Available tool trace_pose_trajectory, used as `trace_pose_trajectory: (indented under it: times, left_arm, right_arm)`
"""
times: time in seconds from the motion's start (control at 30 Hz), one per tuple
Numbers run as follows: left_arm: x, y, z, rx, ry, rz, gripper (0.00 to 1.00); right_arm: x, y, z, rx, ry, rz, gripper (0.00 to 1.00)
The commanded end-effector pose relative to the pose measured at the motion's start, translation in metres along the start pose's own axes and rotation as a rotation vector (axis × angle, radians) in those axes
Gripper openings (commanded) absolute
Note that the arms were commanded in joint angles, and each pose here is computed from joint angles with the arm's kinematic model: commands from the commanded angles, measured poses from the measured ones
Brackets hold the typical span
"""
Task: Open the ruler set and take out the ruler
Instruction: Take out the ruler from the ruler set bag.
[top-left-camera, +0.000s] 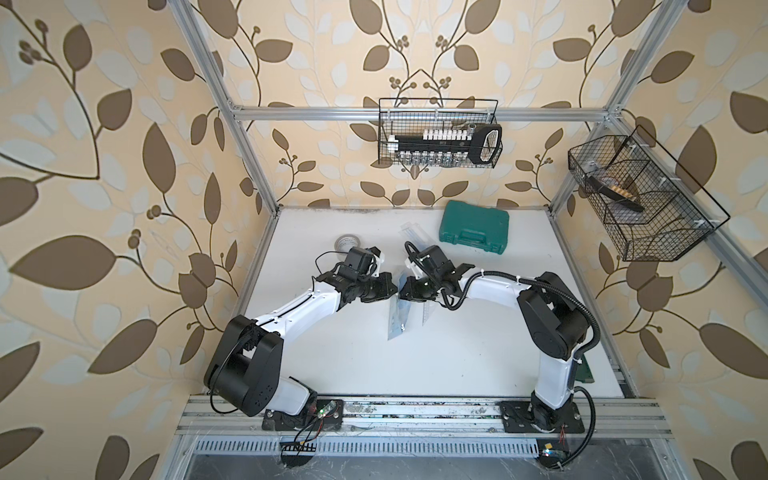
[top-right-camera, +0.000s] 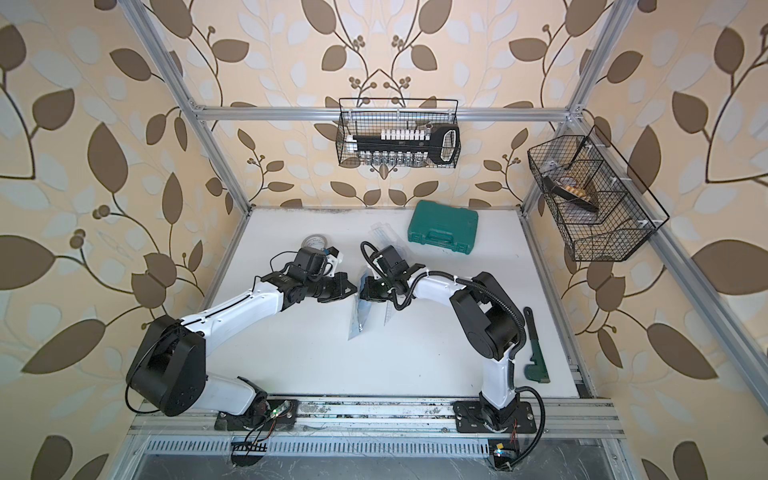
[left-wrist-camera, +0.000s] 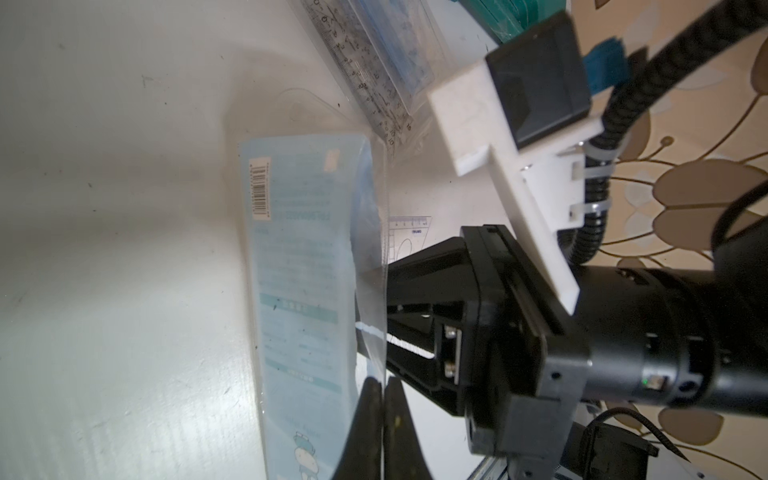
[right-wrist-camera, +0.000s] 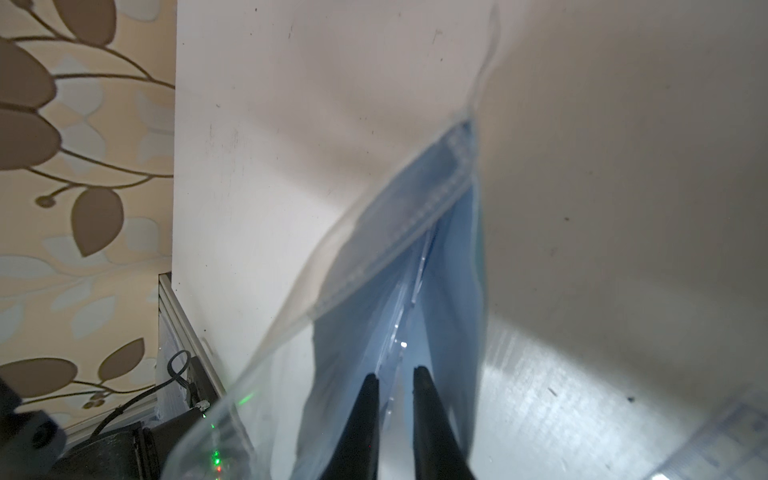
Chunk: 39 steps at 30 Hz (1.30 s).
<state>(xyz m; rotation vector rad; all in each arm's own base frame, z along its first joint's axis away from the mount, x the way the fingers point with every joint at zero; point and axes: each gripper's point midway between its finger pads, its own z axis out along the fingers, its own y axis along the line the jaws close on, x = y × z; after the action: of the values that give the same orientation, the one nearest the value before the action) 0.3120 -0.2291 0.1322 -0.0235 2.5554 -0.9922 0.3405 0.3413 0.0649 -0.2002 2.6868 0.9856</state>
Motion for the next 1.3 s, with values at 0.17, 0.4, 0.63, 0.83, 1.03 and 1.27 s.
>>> trace_pose_trajectory:
  times: [0.17, 0.4, 0.63, 0.83, 1.03, 1.27]
  left_arm:
    - [-0.002, 0.0, 0.007, 0.018, 0.006, -0.009, 0.0]
    - [-0.001, 0.002, 0.012, 0.013, 0.014, -0.017, 0.0]
    - [-0.002, 0.003, 0.017, 0.004, 0.02, -0.02, 0.0]
    - [-0.002, 0.007, 0.023, -0.011, 0.031, -0.019, 0.0]
    - [-0.003, 0.01, 0.028, -0.026, 0.036, -0.017, 0.0]
    - [-0.006, 0.014, 0.02, -0.082, 0.031, 0.011, 0.0]
  right_arm:
    - [-0.011, -0.004, 0.001, 0.026, -0.019, 0.006, 0.08]
    - [-0.013, -0.006, -0.002, 0.037, -0.028, 0.005, 0.01]
    - [-0.016, -0.007, -0.012, 0.05, -0.047, -0.003, 0.0]
    - [-0.024, -0.005, -0.034, 0.056, -0.086, -0.014, 0.0]
    - [-0.03, -0.008, -0.056, 0.063, -0.118, -0.016, 0.0]
    - [-0.031, -0.016, -0.084, 0.073, -0.142, -0.016, 0.0]
